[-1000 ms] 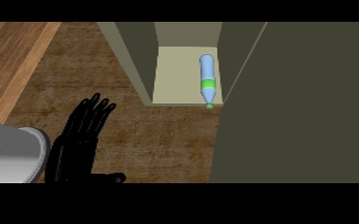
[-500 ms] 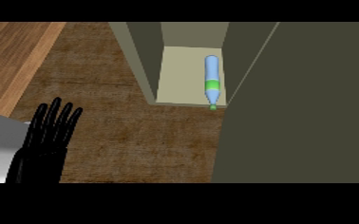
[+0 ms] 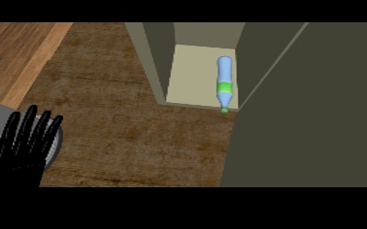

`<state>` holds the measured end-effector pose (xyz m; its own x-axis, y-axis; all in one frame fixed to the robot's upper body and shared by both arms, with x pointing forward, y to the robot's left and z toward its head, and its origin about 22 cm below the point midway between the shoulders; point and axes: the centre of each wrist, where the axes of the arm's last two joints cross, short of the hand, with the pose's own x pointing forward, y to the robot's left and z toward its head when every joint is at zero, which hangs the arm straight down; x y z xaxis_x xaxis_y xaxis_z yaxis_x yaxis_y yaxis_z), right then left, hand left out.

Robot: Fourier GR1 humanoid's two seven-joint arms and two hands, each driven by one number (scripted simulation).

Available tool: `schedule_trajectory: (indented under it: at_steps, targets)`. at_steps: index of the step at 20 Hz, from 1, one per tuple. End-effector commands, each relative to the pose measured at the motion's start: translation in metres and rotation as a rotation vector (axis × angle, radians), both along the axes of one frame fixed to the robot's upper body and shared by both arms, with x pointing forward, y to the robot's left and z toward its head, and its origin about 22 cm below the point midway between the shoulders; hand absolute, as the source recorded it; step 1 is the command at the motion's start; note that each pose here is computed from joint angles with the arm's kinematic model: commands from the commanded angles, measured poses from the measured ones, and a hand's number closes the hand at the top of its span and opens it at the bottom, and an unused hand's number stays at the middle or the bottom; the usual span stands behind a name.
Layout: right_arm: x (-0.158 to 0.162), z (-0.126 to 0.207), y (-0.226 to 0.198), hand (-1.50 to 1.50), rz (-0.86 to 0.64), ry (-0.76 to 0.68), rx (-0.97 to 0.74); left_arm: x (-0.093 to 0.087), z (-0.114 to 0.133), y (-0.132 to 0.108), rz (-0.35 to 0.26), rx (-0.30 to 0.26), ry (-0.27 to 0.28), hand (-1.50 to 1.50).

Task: Pick up the bottled water, place it into the cabinet and close the cabinet

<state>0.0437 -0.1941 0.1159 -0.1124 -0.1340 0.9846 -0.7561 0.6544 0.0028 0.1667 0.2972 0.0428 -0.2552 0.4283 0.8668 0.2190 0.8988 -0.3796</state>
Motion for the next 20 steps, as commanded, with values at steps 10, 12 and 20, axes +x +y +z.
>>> schedule_trajectory:
  at_steps: [10, 12, 20]
  targets:
    - [0.007, 0.016, 0.026, 1.5, 0.225, -0.035, 0.025, -0.003, 0.016, 0.03, -0.085, 0.033, -0.038, -1.5]
    - [0.012, 0.018, 0.024, 1.5, 0.232, -0.071, -0.01, 0.0, 0.018, 0.03, -0.094, 0.033, -0.045, -1.5]
    - [0.028, 0.025, 0.014, -1.5, 0.347, -0.203, -0.189, 0.004, 0.023, 0.034, -0.125, 0.044, -0.048, -1.5]
